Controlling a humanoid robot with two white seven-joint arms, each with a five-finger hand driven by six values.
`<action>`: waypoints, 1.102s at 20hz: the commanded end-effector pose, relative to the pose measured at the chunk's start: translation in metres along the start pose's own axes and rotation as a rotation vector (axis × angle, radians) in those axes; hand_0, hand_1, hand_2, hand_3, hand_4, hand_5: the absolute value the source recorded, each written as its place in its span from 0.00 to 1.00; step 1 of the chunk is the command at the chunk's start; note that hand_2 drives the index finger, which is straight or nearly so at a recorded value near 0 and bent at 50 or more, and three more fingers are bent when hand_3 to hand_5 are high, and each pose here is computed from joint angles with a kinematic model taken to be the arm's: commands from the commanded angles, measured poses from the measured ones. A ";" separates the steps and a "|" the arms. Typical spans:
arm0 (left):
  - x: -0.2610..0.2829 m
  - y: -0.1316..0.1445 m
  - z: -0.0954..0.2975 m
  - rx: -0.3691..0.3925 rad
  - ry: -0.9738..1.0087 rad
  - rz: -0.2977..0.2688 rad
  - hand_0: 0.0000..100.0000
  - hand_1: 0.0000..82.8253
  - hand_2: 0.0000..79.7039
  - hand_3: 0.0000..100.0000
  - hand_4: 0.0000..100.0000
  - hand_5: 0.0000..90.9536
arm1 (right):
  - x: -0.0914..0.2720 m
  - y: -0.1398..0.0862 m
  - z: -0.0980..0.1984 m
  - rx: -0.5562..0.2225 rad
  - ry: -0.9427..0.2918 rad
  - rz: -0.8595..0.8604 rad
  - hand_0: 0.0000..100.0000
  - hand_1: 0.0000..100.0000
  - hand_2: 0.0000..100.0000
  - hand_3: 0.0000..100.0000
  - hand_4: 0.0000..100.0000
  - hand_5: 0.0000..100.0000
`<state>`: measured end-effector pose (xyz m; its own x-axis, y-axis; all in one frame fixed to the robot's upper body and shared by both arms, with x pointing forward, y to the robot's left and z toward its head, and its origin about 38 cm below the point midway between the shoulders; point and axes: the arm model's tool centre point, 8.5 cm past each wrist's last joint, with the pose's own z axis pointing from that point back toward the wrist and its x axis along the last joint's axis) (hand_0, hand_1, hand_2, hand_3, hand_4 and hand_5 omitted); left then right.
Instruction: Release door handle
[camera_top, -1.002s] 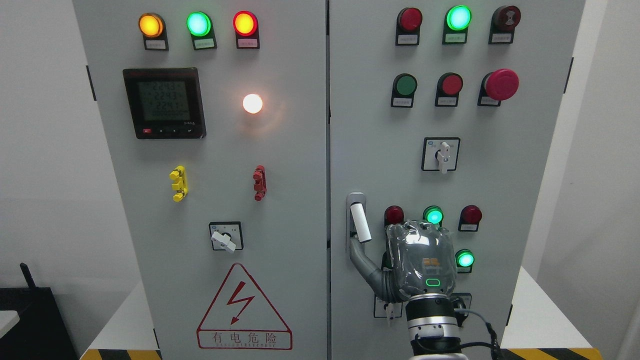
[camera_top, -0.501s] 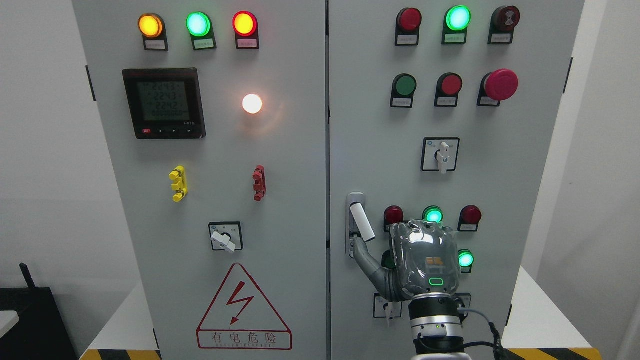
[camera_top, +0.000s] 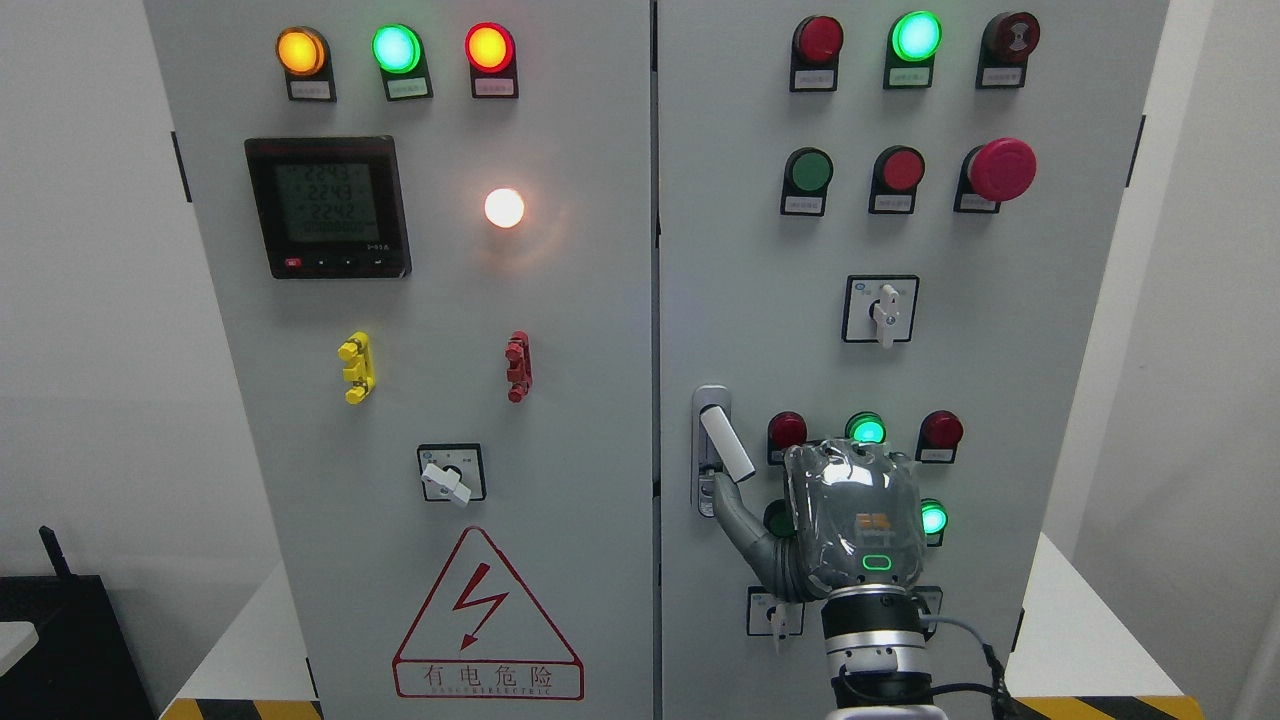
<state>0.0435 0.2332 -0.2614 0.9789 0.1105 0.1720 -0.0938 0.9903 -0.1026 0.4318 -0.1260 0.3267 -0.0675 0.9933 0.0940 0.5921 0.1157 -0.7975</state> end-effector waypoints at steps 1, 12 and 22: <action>-0.006 0.001 0.001 0.004 0.016 0.013 0.12 0.47 0.00 0.00 0.00 0.00 | -0.002 -0.003 0.000 -0.005 0.005 0.001 0.35 0.10 0.98 1.00 0.91 0.90; -0.006 0.001 0.001 0.004 0.016 0.013 0.12 0.47 0.00 0.00 0.00 0.00 | -0.009 -0.005 -0.002 -0.011 0.014 0.010 0.35 0.11 0.98 1.00 0.91 0.90; -0.007 0.001 0.001 0.004 0.017 0.013 0.12 0.47 0.00 0.00 0.00 0.00 | -0.013 -0.007 -0.003 -0.018 0.022 0.012 0.36 0.11 0.97 1.00 0.91 0.90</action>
<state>0.0441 0.2333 -0.2613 0.9779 0.1102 0.1779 -0.0929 0.9904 -0.1024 0.4311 -0.1346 0.3307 -0.0523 0.9943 0.0928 0.6008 0.1056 -0.7924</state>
